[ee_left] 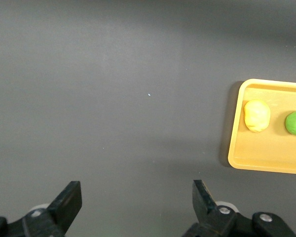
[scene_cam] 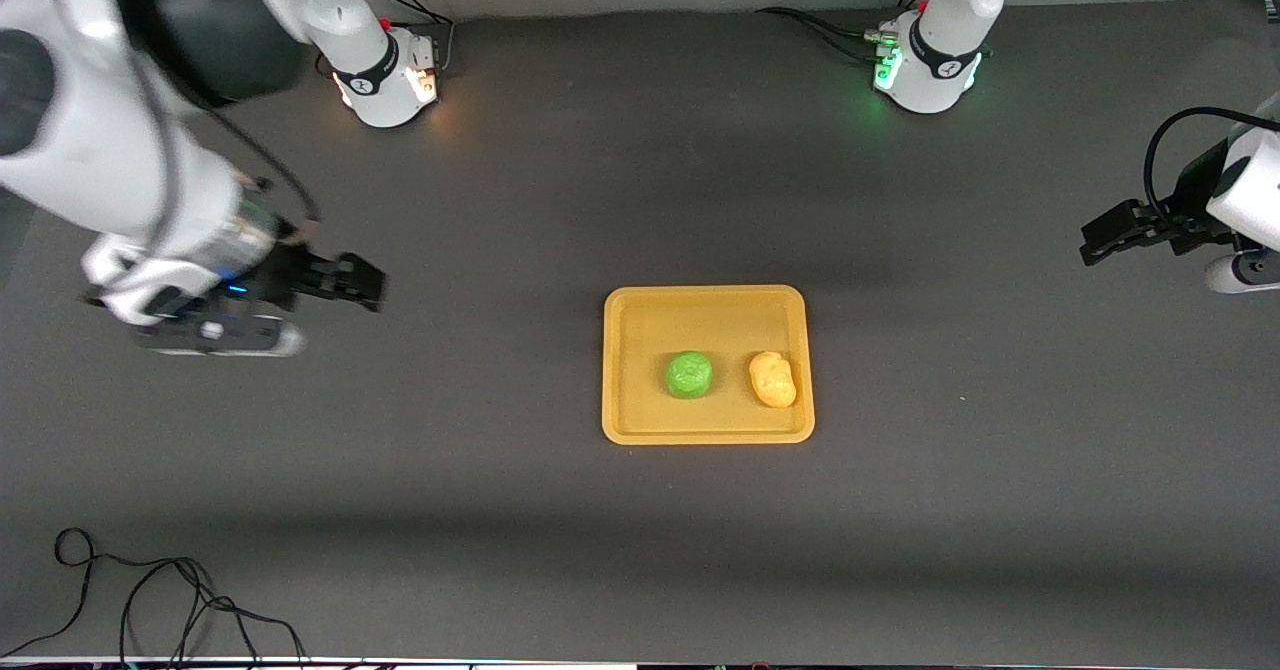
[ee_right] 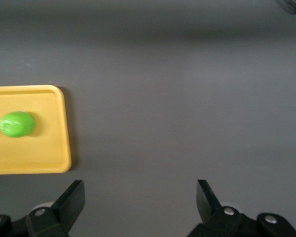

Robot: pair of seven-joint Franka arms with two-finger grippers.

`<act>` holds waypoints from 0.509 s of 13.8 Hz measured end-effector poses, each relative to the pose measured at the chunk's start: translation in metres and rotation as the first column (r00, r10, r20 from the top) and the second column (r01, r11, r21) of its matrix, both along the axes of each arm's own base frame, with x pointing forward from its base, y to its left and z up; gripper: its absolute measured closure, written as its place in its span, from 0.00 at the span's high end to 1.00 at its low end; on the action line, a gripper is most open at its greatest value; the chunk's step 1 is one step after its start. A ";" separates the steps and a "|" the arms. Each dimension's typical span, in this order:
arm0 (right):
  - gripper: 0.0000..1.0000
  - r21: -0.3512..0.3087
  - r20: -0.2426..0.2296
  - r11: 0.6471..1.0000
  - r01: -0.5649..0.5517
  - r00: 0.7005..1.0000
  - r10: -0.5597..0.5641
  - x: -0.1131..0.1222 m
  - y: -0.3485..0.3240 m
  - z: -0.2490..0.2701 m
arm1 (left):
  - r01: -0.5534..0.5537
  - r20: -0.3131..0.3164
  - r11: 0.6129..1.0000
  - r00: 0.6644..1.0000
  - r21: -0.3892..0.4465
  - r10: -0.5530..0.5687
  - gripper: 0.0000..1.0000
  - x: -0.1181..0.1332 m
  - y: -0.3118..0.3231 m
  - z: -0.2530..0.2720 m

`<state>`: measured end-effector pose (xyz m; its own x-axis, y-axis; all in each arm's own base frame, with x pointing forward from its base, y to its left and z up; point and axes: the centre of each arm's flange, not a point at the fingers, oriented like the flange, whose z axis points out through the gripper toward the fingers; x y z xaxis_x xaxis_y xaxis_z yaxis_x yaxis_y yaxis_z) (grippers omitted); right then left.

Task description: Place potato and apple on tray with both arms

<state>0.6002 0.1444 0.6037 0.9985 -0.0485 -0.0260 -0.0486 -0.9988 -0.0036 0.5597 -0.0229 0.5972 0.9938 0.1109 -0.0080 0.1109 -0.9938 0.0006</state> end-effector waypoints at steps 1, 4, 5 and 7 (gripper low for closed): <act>1.00 0.004 -0.001 1.000 -0.004 1.000 0.004 -0.007 -0.031 0.006 | 0.000 0.000 1.000 1.000 0.000 0.000 1.00 0.000 0.000 0.000; 1.00 0.012 -0.009 1.000 -0.009 1.000 0.009 -0.024 -0.113 0.013 | 0.002 0.000 1.000 1.000 0.000 -0.002 1.00 0.000 0.000 0.000; 1.00 0.013 -0.015 1.000 -0.004 1.000 0.004 -0.027 -0.130 0.013 | 0.005 0.000 1.000 1.000 0.000 -0.005 1.00 0.000 0.000 0.000; 1.00 0.015 -0.022 1.000 0.006 1.000 -0.006 -0.030 -0.154 0.013 | 0.017 0.000 1.000 1.000 0.000 -0.017 1.00 0.000 0.000 0.000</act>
<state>0.5703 -0.0092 0.6171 0.9974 -0.0539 -0.0486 -0.0548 -0.9983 -0.0174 0.5597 -0.0225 0.5974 0.9955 0.0940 -0.0077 0.0940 -0.9956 0.0008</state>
